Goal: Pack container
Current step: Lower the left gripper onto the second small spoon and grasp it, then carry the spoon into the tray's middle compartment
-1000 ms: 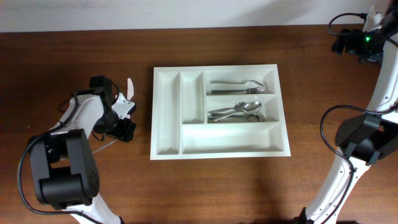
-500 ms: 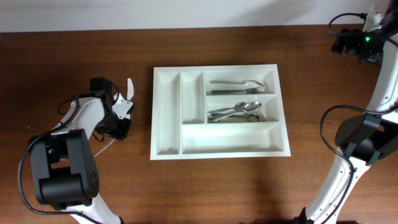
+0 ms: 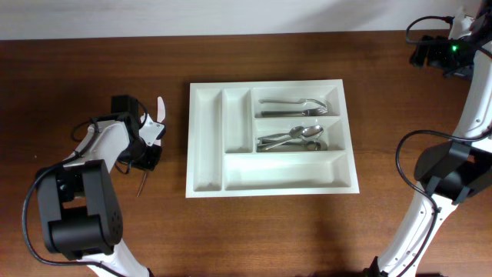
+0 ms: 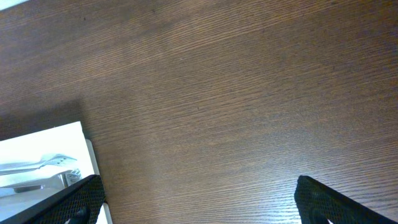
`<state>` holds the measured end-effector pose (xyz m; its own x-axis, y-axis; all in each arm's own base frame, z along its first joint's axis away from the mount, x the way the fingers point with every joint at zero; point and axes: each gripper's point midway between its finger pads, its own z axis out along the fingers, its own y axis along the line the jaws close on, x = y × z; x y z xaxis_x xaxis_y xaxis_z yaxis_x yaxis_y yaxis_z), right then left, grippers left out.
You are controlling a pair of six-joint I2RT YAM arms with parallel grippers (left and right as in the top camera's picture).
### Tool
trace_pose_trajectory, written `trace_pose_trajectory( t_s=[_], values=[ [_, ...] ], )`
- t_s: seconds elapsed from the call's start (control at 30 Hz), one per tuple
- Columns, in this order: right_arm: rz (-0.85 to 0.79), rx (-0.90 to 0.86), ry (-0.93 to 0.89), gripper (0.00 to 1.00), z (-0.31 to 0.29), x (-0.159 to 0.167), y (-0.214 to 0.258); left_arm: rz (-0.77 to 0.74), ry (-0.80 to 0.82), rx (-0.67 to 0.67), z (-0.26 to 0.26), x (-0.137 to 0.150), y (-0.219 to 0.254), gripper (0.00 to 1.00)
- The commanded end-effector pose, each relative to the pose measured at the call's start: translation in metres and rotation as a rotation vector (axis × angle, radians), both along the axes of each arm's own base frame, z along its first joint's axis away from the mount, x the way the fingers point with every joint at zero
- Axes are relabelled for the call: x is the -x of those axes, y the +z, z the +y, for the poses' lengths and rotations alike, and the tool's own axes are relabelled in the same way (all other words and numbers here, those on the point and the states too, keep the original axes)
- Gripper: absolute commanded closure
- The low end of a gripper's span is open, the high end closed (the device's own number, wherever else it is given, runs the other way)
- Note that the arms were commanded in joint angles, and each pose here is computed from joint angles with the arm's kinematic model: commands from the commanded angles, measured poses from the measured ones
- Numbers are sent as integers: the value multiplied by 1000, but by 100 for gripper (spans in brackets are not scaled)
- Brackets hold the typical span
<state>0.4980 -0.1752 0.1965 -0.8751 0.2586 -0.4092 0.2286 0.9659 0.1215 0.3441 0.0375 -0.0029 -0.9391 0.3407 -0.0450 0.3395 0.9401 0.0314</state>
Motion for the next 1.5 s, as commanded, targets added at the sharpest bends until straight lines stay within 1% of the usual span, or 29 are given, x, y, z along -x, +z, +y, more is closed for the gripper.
trace_pose_trajectory(
  t_s=[0.0, 0.07, 0.17, 0.27, 0.4, 0.5, 0.53, 0.67, 0.7, 0.8, 0.97, 1.0, 1.03, 1.07, 1.17, 1.23, 1.33, 1.43, 1.47],
  values=[
    [-39, 9, -7, 1, 2, 0, 18, 5, -5, 15, -3, 5, -3, 94],
    [-39, 9, -7, 1, 2, 0, 18, 1, 4, 5, -1, 3, -1, 98],
    [-39, 9, -7, 1, 2, 0, 18, -20, 24, -15, 3, -5, 6, 98],
    [-39, 9, -7, 1, 2, 0, 18, -63, 43, -18, 5, -20, 23, 98],
    [-39, 8, -7, 1, 2, 0, 17, -142, 46, -29, 9, -46, 64, 98],
    [-39, 9, -7, 1, 2, 0, 18, -188, 59, -33, 9, -58, 91, 98],
    [-39, 9, -7, 1, 2, 0, 18, -222, 57, -24, 5, -65, 111, 98],
    [-39, 8, -7, 1, 2, 0, 17, -303, 1, -14, -18, -77, 151, 98],
    [-39, 9, -7, 1, 2, 0, 18, -347, -49, 4, -40, -82, 169, 98],
    [-39, 9, -7, 1, 2, 0, 18, -408, -148, 64, -85, -86, 193, 98],
    [-39, 9, -7, 1, 2, 0, 18, -463, -316, 138, -161, -81, 211, 98],
    [-39, 9, -7, 1, 2, 0, 18, -468, -347, 151, -176, -78, 212, 98],
    [-39, 9, -7, 1, 2, 0, 18, -476, -411, 173, -204, -71, 214, 98],
    [-39, 9, -7, 1, 2, 0, 18, -478, -440, 181, -216, -67, 214, 98],
    [-39, 9, -7, 1, 2, 0, 18, -475, -513, 207, -246, -54, 214, 98],
    [-39, 9, -7, 1, 2, 0, 18, -467, -600, 257, -271, -41, 214, 98],
    [-39, 9, -7, 1, 2, 0, 18, -460, -688, 318, -301, -26, 214, 98],
    [-39, 9, -7, 1, 2, 0, 18, -458, -760, 324, -320, -20, 207, 98],
    [-39, 9, -7, 1, 2, 0, 18, -442, -823, 314, -330, -16, 196, 98]
  ],
)
